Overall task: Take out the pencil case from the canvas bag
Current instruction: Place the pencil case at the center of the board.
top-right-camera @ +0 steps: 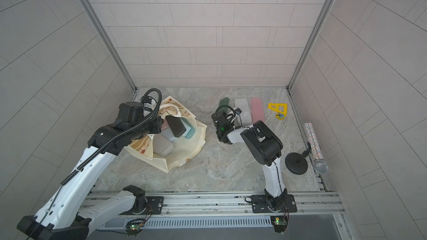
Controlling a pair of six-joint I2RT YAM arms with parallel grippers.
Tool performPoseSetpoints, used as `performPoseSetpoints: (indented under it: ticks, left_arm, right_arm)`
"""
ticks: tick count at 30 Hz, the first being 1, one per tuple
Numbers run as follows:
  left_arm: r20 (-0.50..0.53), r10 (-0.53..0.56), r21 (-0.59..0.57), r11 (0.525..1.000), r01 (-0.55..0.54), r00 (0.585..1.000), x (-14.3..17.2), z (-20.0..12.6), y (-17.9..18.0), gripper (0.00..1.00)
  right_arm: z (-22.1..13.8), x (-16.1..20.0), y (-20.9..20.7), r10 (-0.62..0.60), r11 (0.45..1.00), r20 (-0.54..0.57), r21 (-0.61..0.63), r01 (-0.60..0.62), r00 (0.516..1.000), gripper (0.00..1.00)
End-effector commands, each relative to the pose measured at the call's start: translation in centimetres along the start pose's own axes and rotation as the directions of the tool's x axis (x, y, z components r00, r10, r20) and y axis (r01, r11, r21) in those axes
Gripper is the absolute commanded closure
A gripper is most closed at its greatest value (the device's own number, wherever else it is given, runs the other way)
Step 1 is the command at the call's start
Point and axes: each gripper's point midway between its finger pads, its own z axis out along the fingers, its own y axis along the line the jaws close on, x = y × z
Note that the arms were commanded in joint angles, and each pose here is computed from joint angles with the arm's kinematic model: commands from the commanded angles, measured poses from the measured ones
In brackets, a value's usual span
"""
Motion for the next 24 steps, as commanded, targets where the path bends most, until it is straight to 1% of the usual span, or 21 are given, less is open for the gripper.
performPoseSetpoints:
  ticks: [1,6,9,12,14,16,18,21,24]
  left_arm:
    - [0.074,-0.023,0.042,0.999,0.02,0.997,-1.7,-1.2,-0.8,1.0]
    - [0.076,-0.024,0.036,0.999,0.021,0.997,-1.6,-1.3,-0.7,1.0]
    - [0.076,-0.023,0.03,0.999,0.021,0.997,-1.6,-1.3,-0.6,1.0]
    - [0.082,-0.024,0.031,0.999,0.021,0.996,-1.8,-1.3,-0.6,1.0]
    - [0.089,-0.023,0.029,0.999,0.02,0.996,-2.1,-1.3,-0.6,1.0]
    - [0.108,-0.015,0.029,1.0,0.012,0.994,-2.6,-1.6,-0.7,1.0]
    - [0.117,-0.004,0.033,0.999,0.001,0.993,-3.0,-1.7,-0.9,1.0]
    - [0.12,0.016,0.07,0.997,-0.025,0.993,-3.4,-1.5,-1.7,1.0]
    - [0.113,0.027,0.103,0.994,-0.039,0.993,-3.6,-0.9,-2.4,1.0]
  right_arm:
    - [-0.6,-0.3,0.0,0.018,1.0,0.019,-0.001,-0.018,1.0,0.42]
    - [-1.3,-0.3,-0.5,0.007,1.0,0.015,-0.001,-0.007,1.0,0.35]
    - [-2.1,-1.1,-0.8,-0.031,1.0,0.025,0.002,0.031,0.999,0.33]
    - [-3.3,-2.4,-0.5,-0.097,0.995,0.034,-0.005,0.097,0.995,0.34]
    - [-4.0,-2.7,0.6,-0.175,0.984,0.002,-0.037,0.175,0.985,0.36]
    - [-4.7,-2.1,2.0,-0.269,0.961,-0.052,-0.087,0.264,0.962,0.37]
    - [-6.2,-1.3,2.7,-0.362,0.927,-0.098,-0.14,0.347,0.927,0.38]
    - [-9.2,-0.5,3.2,-0.469,0.869,-0.145,-0.249,0.427,0.871,0.38]
    - [-12.7,-0.3,2.5,-0.549,0.816,-0.187,-0.329,0.475,0.814,0.38]
